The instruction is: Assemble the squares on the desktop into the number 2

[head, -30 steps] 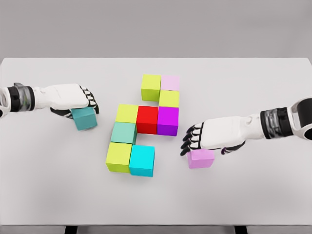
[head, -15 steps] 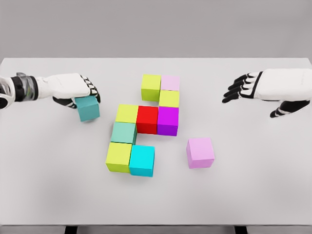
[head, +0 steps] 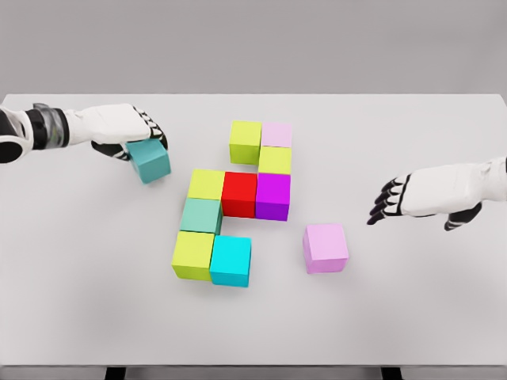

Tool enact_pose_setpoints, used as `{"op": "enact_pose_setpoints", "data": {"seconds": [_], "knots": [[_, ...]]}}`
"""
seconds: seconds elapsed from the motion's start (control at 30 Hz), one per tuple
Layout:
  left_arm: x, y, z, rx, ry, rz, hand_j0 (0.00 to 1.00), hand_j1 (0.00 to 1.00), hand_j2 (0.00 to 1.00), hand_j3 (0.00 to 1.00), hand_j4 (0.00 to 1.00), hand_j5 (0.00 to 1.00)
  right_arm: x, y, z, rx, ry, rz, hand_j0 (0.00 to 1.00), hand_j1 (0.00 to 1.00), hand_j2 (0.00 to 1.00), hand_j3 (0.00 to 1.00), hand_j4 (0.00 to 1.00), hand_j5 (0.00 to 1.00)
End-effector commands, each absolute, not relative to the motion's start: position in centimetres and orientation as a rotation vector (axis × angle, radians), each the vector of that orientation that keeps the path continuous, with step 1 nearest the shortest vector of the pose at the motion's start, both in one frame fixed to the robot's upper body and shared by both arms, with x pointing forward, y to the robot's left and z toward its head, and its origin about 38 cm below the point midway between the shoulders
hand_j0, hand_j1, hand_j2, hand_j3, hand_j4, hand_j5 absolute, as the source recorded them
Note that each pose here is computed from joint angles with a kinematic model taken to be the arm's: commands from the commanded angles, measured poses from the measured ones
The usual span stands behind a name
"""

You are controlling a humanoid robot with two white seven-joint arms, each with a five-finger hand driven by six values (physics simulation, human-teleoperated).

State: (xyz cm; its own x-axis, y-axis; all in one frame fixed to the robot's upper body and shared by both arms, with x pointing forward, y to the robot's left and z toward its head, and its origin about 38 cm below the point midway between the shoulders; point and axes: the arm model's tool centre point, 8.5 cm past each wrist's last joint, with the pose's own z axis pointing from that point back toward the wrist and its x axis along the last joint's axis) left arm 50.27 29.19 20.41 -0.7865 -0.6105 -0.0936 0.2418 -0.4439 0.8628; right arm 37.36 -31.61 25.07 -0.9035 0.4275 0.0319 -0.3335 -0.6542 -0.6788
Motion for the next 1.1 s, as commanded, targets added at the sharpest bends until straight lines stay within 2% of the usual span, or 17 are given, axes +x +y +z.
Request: {"op": "enact_pose_setpoints", "data": {"seconds": [0.0,0.47,0.53,0.6,0.63,0.77,0.97,1.07], "knots": [[50.7,29.2,20.1,0.539,-1.244,-2.219,0.69,0.69,0.69,0.69,0.69,0.69,36.8,-31.0,24.5,-0.154,-0.995,2.547,0.99,0.99,0.99,0.99,0.99,0.99],[53.5,28.8,21.7,0.593,-1.239,-2.159,0.72,0.72,0.72,0.72,0.72,0.72,37.0,-30.9,24.0,-0.174,-0.96,2.578,0.98,0.98,0.98,0.98,0.98,0.98],[53.8,28.5,21.8,0.593,-1.241,-2.155,0.76,0.76,0.76,0.76,0.76,0.76,37.0,-30.2,23.5,-0.157,-0.959,2.601,0.98,0.98,0.98,0.98,0.98,0.98],[54.1,28.7,21.7,0.596,-1.232,-2.143,0.87,0.87,0.87,0.87,0.87,0.87,37.0,-29.3,22.6,-0.138,-0.942,2.636,0.98,0.98,0.98,0.98,0.98,0.98],[54.2,28.8,21.5,0.596,-1.226,-2.136,1.0,1.0,1.0,1.0,1.0,1.0,37.1,-29.4,22.5,-0.138,-0.936,2.633,0.98,0.98,0.98,0.98,0.98,0.98],[54.5,29.3,22.3,0.614,-1.243,-2.11,1.0,1.0,1.0,1.0,1.0,1.0,38.2,-29.8,22.1,-0.152,-0.917,2.613,0.98,0.98,0.98,0.98,0.98,0.98],[52.8,35.4,24.7,0.688,-1.2,-2.056,1.0,1.0,1.0,1.0,1.0,1.0,38.6,-28.9,21.7,-0.145,-0.924,2.628,0.98,0.98,0.98,0.98,0.98,0.98],[52.0,37.0,25.3,0.709,-1.184,-2.054,1.0,1.0,1.0,1.0,1.0,1.0,38.8,-28.4,21.4,-0.135,-0.927,2.635,0.98,0.98,0.98,0.98,0.98,0.98]]}}
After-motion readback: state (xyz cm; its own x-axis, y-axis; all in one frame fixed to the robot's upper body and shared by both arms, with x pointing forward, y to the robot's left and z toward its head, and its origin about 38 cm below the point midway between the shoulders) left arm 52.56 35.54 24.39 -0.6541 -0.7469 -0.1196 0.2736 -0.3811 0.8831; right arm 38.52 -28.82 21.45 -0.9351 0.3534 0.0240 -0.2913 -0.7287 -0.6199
